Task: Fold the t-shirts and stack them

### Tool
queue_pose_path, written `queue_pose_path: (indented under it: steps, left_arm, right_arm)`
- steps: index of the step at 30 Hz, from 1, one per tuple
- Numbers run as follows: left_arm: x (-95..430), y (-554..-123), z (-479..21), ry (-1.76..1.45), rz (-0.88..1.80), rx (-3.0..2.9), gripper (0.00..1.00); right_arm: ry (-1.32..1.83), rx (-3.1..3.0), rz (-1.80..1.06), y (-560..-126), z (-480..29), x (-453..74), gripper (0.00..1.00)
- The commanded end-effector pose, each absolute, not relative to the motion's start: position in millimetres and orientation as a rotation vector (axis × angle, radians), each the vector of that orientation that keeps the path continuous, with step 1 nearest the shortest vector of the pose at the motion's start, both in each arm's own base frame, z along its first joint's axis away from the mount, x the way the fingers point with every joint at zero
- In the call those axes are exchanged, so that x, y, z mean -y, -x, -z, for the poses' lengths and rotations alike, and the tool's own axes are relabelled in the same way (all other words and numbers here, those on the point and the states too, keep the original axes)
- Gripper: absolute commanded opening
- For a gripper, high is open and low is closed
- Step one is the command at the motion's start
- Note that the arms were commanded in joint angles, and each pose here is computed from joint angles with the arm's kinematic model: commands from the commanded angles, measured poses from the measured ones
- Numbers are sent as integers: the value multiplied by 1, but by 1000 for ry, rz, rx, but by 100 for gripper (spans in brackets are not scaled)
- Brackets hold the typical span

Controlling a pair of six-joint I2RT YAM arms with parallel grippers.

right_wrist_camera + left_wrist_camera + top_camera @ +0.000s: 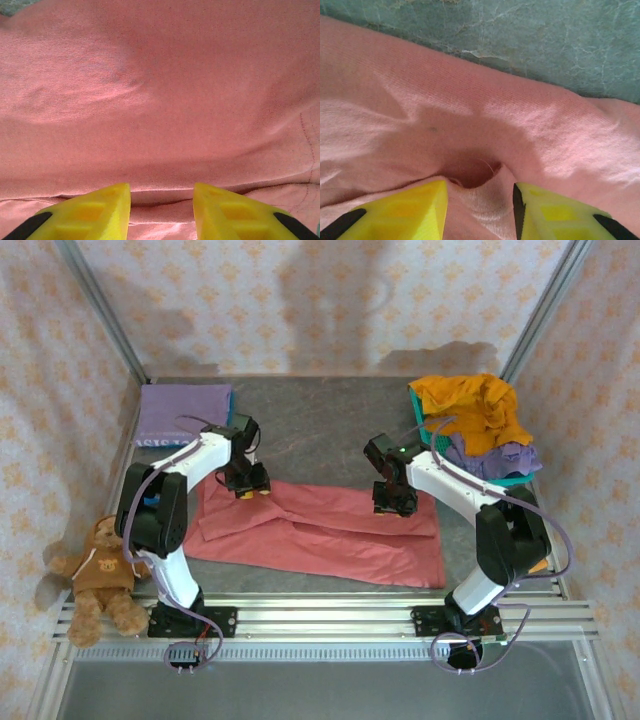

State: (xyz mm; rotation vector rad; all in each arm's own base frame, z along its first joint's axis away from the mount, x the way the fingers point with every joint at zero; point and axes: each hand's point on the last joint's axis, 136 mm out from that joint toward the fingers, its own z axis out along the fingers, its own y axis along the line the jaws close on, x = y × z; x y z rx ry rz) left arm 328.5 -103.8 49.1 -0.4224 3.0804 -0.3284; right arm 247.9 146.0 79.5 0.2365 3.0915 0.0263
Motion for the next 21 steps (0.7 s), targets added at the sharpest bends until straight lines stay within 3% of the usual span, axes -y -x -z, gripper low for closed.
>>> queue_pose_path:
  steps: [1,5,8,17,21]
  left_arm:
    - [102,-336,-49,412,262,-3065,33]
    - [102,-332,-52,401,233,-3064,16]
    - [101,-326,-58,392,219,-3067,9]
    - [118,-286,-71,365,218,-3113,7]
    - [118,-262,-74,318,74,-3133,8]
  right_arm:
    - [-204,-3084,-5,-249,-83,-145,37]
    - [-201,-3080,-9,-249,-85,-145,37]
    - [-197,-3081,-11,-249,-85,-145,38]
    - [-189,-3078,-22,-246,-83,-144,38]
    - [-189,-3080,-33,-244,-82,-145,38]
